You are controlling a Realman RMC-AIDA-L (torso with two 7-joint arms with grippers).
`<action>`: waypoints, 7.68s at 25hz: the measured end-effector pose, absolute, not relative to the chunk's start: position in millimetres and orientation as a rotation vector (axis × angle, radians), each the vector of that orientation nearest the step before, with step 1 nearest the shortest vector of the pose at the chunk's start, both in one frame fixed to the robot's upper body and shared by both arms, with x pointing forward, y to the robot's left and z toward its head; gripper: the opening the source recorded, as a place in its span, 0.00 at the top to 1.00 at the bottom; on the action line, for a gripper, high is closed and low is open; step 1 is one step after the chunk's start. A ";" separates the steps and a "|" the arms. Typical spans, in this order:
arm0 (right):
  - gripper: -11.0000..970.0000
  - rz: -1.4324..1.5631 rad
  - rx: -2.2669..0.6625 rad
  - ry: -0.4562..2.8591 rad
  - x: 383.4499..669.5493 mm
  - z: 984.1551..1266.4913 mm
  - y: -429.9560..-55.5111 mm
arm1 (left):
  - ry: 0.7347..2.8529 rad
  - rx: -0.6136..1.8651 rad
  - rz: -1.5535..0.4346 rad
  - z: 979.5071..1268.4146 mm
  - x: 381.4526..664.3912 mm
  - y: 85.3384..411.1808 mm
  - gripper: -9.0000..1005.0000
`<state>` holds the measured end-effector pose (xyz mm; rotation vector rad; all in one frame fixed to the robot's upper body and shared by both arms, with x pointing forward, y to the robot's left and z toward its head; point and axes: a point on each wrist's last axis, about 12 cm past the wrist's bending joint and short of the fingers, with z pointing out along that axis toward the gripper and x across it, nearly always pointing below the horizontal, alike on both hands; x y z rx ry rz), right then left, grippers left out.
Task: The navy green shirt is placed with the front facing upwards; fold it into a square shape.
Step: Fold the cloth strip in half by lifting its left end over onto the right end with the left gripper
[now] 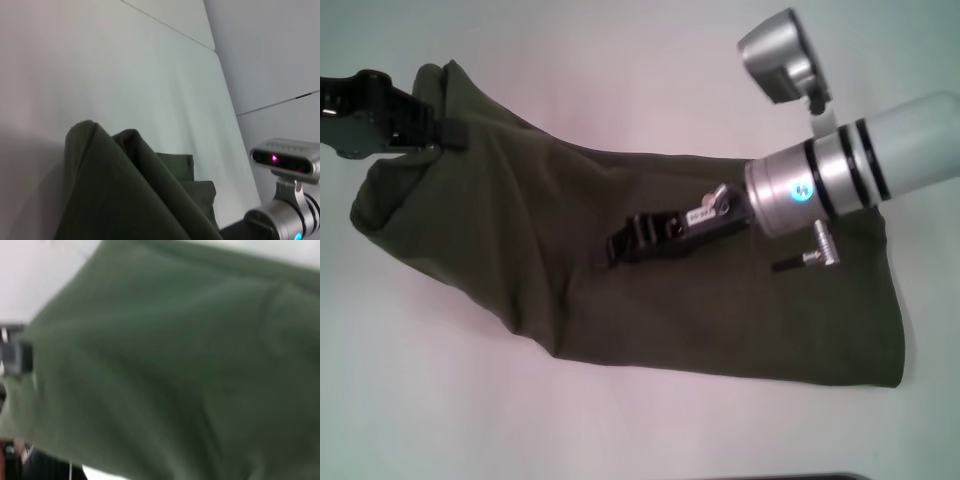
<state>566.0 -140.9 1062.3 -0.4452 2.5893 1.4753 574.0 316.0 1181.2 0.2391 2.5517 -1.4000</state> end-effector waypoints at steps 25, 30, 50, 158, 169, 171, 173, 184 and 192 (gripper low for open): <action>0.99 1.243 -0.525 2.711 574.4 1054.9 -117.7 | 2.550 0.256 -1.402 1178.0 571.0 312.0 0.96; 0.99 1.193 -0.544 2.713 579.9 1057.4 -110.8 | 2.544 0.271 -1.408 1178.3 570.0 311.2 0.96; 0.99 1.346 -0.602 2.714 567.1 1062.9 -114.2 | 2.530 0.285 -1.401 1183.8 573.4 309.0 0.95; 0.99 0.988 -0.346 2.678 593.9 1130.4 -298.1 | 2.403 0.323 -1.594 1205.7 573.8 274.8 0.95; 0.99 0.987 -0.352 2.681 595.3 1131.7 -296.3 | 2.379 0.492 -1.680 1196.2 570.0 215.2 0.95; 0.99 0.987 -0.353 2.682 595.4 1131.7 -296.2 | 2.385 0.515 -1.676 1194.8 570.6 205.6 0.95; 0.99 0.984 -0.352 2.687 595.1 1131.0 -296.5 | 2.401 0.542 -1.658 1192.8 571.8 194.3 0.95; 0.99 0.948 -0.327 2.720 593.5 1127.5 -300.5 | 2.544 0.746 -1.429 1191.3 577.5 132.8 0.95; 0.99 0.935 -0.289 2.719 593.5 1128.7 -307.3 | 2.592 0.873 -1.287 1192.3 581.5 94.5 0.96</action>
